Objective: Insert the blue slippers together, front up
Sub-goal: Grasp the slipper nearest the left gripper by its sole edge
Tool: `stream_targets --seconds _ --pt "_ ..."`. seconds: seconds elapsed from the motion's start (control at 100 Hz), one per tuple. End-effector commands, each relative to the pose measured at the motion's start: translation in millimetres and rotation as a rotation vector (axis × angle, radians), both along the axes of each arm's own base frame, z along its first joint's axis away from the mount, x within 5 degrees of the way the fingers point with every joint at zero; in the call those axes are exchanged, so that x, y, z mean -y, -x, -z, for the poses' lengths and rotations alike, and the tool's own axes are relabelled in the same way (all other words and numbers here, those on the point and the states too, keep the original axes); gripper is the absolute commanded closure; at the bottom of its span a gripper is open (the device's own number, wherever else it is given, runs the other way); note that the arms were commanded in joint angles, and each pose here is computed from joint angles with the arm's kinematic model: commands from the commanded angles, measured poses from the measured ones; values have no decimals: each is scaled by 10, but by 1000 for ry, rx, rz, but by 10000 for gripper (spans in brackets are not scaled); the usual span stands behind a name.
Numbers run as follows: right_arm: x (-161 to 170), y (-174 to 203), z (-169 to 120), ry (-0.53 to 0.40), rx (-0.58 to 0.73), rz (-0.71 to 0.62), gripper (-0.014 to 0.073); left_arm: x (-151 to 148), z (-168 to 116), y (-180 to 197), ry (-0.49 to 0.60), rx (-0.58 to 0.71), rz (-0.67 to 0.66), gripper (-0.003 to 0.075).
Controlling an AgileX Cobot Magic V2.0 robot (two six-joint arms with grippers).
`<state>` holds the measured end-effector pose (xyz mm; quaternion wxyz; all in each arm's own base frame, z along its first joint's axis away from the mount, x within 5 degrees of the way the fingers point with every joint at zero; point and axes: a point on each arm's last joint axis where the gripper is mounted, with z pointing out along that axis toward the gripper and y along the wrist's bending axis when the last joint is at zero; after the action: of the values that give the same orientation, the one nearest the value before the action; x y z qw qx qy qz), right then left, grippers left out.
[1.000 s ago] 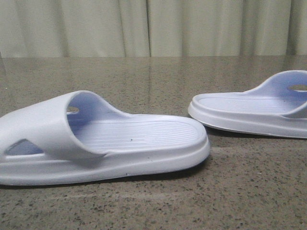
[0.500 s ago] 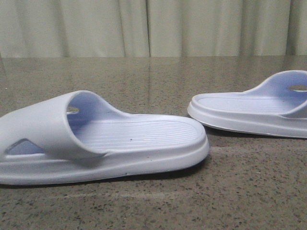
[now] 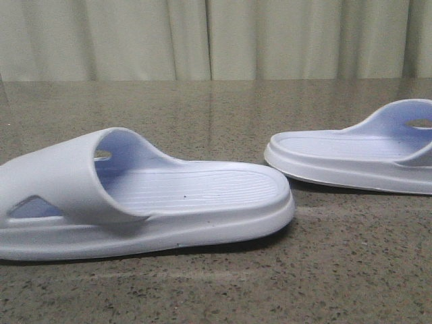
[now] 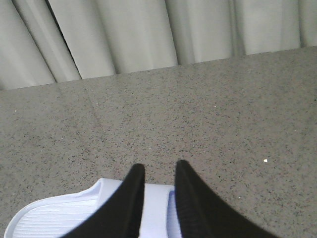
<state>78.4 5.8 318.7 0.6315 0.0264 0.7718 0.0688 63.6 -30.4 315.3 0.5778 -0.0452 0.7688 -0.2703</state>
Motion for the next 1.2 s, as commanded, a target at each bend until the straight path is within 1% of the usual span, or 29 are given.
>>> stream_targets --seconds 0.0,0.07,0.2,0.25,0.4,0.54,0.77,1.19 --pt "1 -21 -156 -9 86 4 308 -5 -138 -22 55 54 -16 272" --pt "1 -22 -162 -9 92 4 269 -3 -139 -21 60 53 -15 260" --pt "0 -23 -183 -11 115 4 267 9 -110 -30 74 31 -5 265" --pt "0 -24 -189 -11 122 3 267 25 -58 -44 90 -2 6 265" --pt "0 -24 -194 -14 127 3 267 80 136 -134 199 -118 25 265" --pt "-3 -24 -200 -25 133 1 267 108 297 -226 237 -215 22 265" --pt "-5 -24 -198 -30 130 0 267 137 405 -372 266 -316 8 265" --pt "-5 -24 -193 -32 125 0 267 184 588 -553 243 -484 8 265"
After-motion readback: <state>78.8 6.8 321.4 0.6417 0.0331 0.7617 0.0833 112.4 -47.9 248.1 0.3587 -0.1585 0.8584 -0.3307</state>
